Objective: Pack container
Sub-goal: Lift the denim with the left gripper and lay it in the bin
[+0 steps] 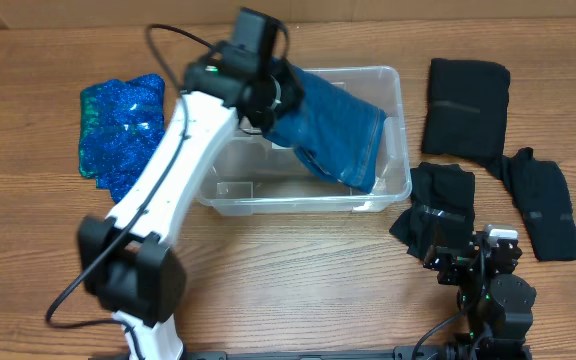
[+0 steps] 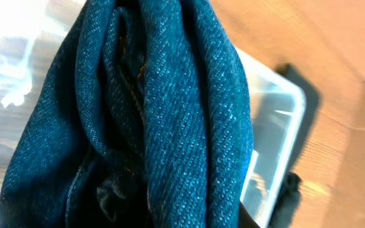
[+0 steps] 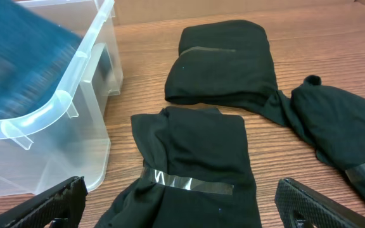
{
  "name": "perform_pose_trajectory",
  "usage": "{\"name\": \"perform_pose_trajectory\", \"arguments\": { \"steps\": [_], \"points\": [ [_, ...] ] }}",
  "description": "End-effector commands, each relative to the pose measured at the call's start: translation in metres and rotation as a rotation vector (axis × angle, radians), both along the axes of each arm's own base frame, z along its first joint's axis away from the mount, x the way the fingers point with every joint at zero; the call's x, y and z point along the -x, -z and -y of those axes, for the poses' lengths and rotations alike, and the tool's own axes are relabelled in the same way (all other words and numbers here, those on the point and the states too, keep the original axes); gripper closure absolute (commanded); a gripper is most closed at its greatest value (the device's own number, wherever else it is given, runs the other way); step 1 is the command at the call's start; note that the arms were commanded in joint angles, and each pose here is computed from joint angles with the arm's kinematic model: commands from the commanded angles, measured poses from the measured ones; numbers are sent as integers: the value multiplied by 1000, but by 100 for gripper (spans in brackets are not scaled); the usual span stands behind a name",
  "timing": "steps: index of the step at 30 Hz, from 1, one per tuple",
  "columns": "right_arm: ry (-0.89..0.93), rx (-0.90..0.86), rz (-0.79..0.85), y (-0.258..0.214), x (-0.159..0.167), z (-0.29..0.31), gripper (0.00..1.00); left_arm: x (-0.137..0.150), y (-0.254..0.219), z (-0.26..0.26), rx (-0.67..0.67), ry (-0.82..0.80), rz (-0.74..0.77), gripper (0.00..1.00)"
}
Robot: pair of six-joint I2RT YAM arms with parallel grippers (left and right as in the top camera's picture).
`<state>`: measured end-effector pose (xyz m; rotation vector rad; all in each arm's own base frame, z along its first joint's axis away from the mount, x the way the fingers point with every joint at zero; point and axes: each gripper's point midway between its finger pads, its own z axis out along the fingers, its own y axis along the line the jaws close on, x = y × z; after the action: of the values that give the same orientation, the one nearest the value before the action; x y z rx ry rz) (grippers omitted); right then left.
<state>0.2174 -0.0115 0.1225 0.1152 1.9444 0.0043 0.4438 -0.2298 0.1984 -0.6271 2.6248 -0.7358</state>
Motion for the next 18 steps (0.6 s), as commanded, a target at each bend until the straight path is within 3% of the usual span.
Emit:
{"name": "perform_pose_trajectory", "arguments": {
  "steps": [1, 4, 5, 7, 10, 14, 18],
  "points": [
    [6, -2, -2, 3, 0, 1, 0, 0, -17, 18, 82, -55, -2, 85],
    [6, -2, -3, 4, 0, 1, 0, 8, -21, 6, 45, -20, -2, 37],
    [6, -2, -3, 4, 0, 1, 0, 10, -28, -5, 24, 3, 16, 27],
    [6, -2, -3, 4, 0, 1, 0, 16, -41, -33, -31, 35, 50, 20],
    [6, -2, -3, 4, 0, 1, 0, 28, -62, -118, -179, -17, 71, 2],
    [6, -2, -3, 4, 0, 1, 0, 34, -59, -238, -302, -140, 29, 0],
    [6, -2, -3, 4, 0, 1, 0, 29, -21, -329, -255, -164, -24, 0]
  ]
}}
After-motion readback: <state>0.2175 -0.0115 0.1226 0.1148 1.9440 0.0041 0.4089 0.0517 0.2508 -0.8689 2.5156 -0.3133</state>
